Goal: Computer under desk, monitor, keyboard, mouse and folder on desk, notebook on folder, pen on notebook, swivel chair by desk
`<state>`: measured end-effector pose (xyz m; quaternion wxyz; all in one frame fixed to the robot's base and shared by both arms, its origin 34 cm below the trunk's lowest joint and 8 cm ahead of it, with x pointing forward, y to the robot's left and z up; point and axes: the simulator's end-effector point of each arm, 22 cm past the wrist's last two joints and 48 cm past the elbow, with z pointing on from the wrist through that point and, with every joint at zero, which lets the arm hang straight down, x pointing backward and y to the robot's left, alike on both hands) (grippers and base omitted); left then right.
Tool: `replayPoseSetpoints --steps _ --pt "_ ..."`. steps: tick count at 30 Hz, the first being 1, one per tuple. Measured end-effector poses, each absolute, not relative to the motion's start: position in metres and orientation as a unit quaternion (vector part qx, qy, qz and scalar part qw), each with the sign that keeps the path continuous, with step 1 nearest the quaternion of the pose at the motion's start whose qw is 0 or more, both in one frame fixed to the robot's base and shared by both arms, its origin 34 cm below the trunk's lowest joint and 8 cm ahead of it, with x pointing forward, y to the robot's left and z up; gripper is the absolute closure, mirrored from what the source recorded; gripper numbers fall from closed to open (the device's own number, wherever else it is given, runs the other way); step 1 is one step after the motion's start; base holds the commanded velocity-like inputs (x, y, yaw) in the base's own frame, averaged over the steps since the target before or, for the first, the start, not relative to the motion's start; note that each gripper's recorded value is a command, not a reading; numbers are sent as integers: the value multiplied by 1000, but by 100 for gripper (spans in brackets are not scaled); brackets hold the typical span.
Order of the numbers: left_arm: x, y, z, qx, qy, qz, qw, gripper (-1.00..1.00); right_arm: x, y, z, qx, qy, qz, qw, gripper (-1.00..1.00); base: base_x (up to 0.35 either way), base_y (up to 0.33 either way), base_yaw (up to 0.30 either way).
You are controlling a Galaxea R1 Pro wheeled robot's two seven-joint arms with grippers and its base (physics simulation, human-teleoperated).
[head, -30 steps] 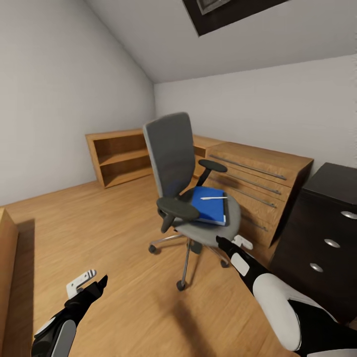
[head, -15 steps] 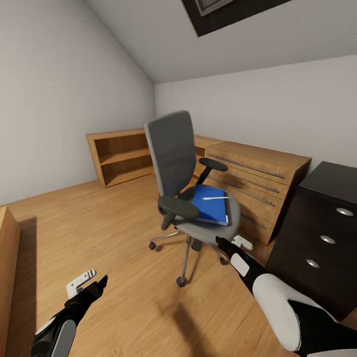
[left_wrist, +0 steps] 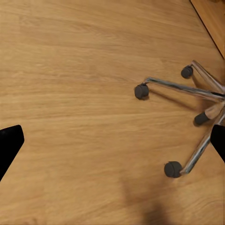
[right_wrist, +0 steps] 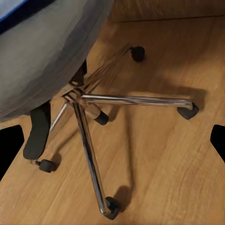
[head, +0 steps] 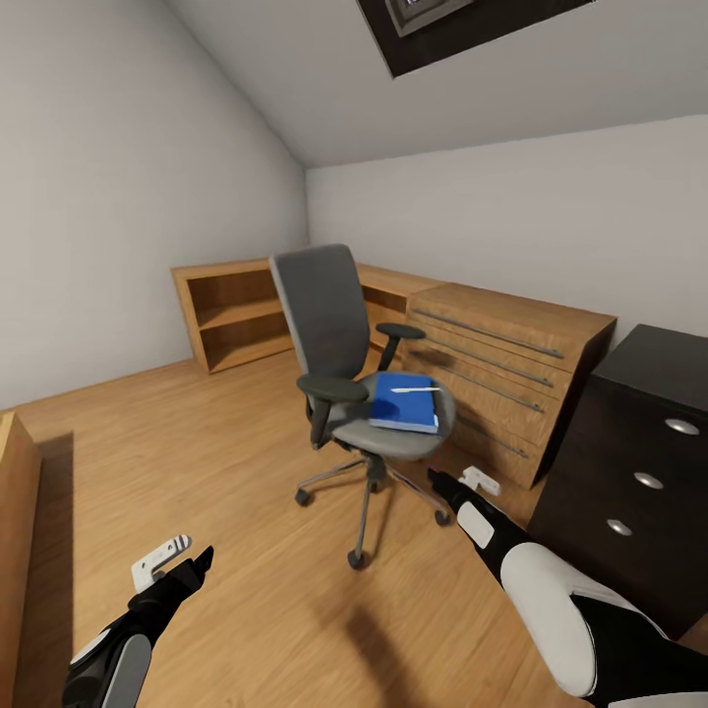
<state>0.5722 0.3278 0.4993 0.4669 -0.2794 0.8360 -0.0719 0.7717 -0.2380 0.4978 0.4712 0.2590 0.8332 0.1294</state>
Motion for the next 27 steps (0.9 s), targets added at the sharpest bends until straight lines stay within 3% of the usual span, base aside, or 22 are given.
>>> replayPoseSetpoints --steps 27 --pt "586 322 557 -276 838 -76 465 -100 785 -238 556 258 834 129 471 -100 0 0 0"
